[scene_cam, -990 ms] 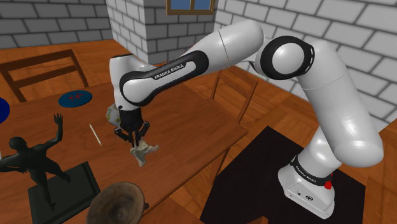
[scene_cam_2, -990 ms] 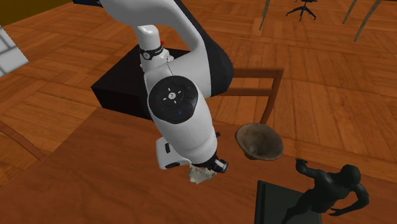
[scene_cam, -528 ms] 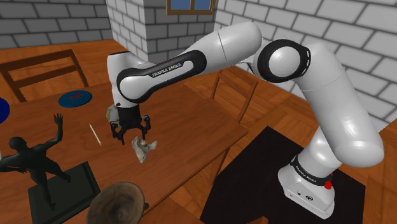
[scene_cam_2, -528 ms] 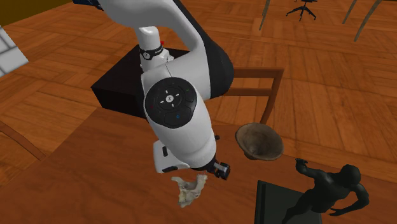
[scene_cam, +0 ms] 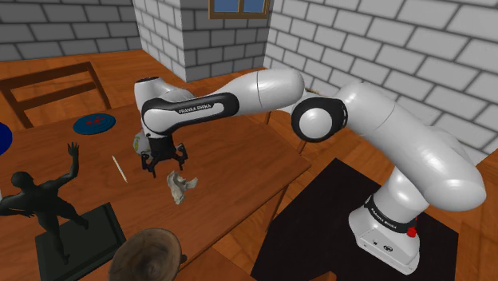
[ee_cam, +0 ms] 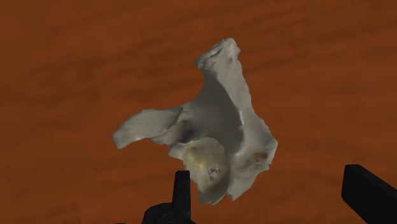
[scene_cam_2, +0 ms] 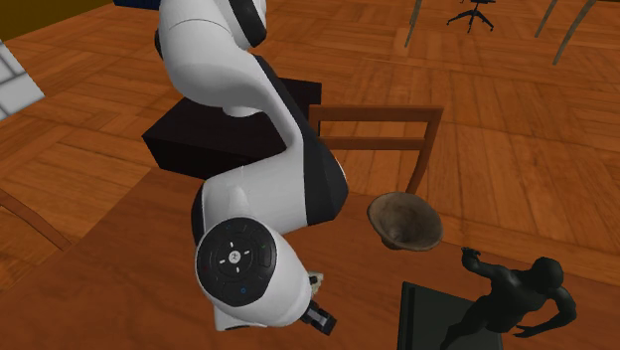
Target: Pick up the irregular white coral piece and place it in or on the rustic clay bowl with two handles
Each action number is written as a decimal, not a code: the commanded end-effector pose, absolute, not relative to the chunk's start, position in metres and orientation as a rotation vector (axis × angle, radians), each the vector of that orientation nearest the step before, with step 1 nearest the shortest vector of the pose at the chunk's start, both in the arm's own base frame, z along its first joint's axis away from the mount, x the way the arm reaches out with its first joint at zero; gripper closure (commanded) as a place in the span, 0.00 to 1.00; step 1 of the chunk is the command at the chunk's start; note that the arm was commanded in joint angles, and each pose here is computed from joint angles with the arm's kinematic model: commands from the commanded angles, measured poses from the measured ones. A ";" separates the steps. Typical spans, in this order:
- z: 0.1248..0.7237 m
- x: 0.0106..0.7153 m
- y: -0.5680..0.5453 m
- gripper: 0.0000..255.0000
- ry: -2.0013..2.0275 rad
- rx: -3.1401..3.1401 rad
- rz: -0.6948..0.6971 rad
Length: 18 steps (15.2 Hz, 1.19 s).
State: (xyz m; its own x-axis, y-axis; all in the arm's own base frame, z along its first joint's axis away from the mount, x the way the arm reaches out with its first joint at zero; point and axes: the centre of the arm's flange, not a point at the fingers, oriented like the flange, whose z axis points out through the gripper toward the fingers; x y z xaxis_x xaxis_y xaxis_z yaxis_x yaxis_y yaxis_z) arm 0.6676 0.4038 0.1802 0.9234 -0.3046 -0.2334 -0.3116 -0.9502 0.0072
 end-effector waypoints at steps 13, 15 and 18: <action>0.142 0.664 0.406 0.00 0.494 -3.056 0.360; 0.142 0.664 0.406 1.00 0.494 -3.056 0.360; 0.142 0.664 0.406 1.00 0.494 -3.056 0.360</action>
State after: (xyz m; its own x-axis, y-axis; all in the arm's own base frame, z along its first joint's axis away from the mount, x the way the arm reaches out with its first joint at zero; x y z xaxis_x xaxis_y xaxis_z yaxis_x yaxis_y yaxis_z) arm 0.6640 0.4054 0.1421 0.9230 -0.3082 -0.2303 -0.3141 -0.9493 0.0115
